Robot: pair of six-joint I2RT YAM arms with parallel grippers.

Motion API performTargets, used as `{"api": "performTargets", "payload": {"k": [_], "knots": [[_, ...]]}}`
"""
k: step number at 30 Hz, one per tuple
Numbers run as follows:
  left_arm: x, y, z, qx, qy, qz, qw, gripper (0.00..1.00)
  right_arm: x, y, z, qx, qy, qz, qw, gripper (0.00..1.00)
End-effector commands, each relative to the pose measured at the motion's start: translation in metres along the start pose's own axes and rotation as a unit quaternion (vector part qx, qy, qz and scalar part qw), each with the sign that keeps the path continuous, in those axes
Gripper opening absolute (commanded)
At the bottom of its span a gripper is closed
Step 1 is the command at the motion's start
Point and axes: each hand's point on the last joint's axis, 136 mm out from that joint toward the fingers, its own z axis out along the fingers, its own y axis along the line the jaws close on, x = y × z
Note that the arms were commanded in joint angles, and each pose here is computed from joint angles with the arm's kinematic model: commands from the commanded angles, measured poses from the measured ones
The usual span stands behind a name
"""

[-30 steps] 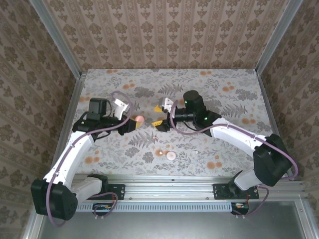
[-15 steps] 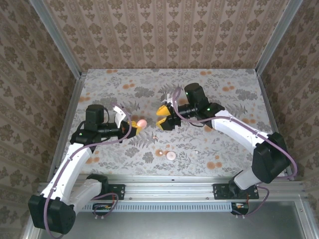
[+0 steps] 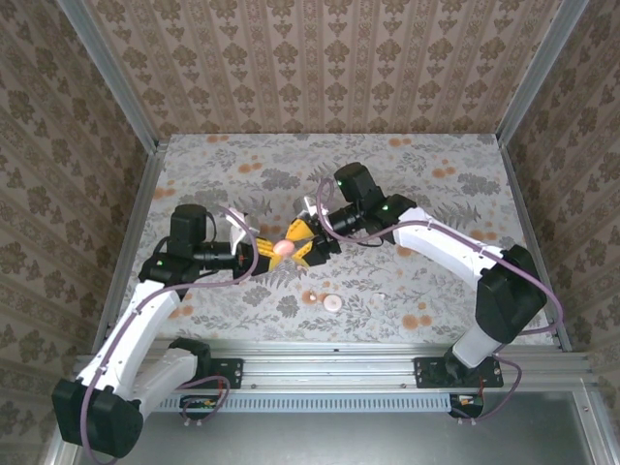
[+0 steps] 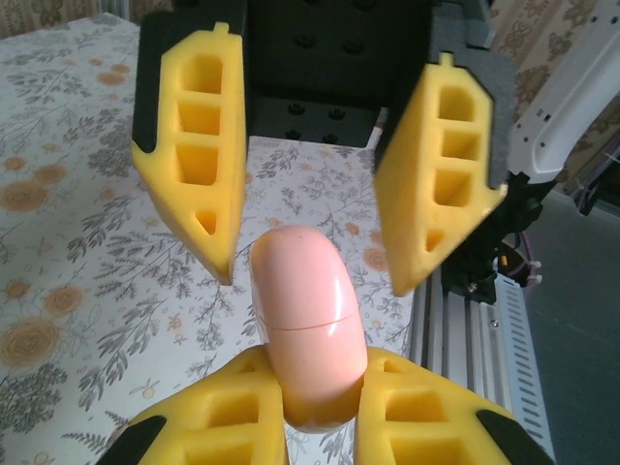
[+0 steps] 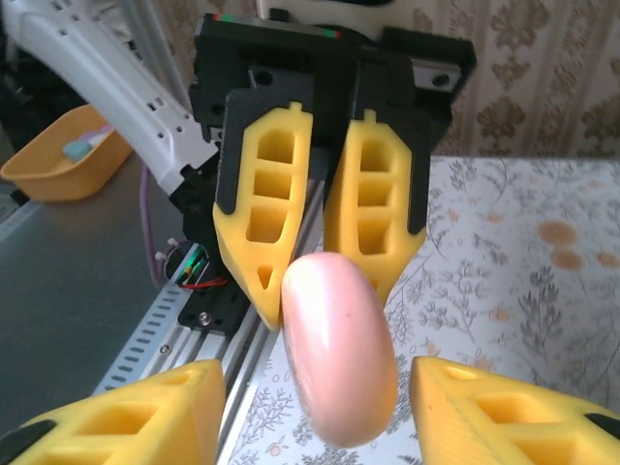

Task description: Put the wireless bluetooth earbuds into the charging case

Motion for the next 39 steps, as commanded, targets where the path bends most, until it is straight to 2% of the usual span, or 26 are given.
{"api": "performTargets", "payload": {"k": [1, 8, 13, 15, 18, 21, 32, 39], "knots": [[-0.005, -0.013, -0.001, 0.026, -0.014, 0.033, 0.999, 0.12, -0.004, 0.016, 0.003, -0.054, -0.011, -0.018, 0.998, 0.47], [-0.004, -0.016, -0.001, 0.028, -0.013, 0.038, 0.999, 0.12, -0.003, 0.018, 0.005, -0.060, -0.004, -0.021, 0.998, 0.33], [-0.003, -0.016, -0.001, 0.019, -0.010, 0.043, 0.999, 0.14, -0.007, 0.016, 0.003, -0.048, 0.000, -0.032, 0.998, 0.17], [-0.002, -0.014, -0.001, 0.012, -0.009, 0.047, 0.999, 0.21, -0.007, 0.013, 0.002, -0.034, 0.006, -0.035, 0.999, 0.14], [-0.001, -0.012, -0.001, 0.000, -0.006, 0.053, 0.999, 0.41, -0.004, 0.002, 0.001, 0.006, 0.021, -0.029, 0.999, 0.13], [0.000, -0.012, -0.001, -0.003, -0.003, 0.063, 0.998, 0.46, -0.003, 0.000, -0.001, 0.024, 0.023, -0.030, 0.999, 0.14], [0.005, -0.017, 0.001, 0.000, 0.003, 0.077, 0.997, 0.45, -0.008, 0.005, 0.008, 0.006, 0.018, -0.031, 0.999, 0.14], [0.005, -0.015, 0.001, -0.004, 0.004, 0.077, 0.997, 0.26, -0.008, 0.007, 0.010, 0.000, 0.016, -0.034, 0.999, 0.14]]}}
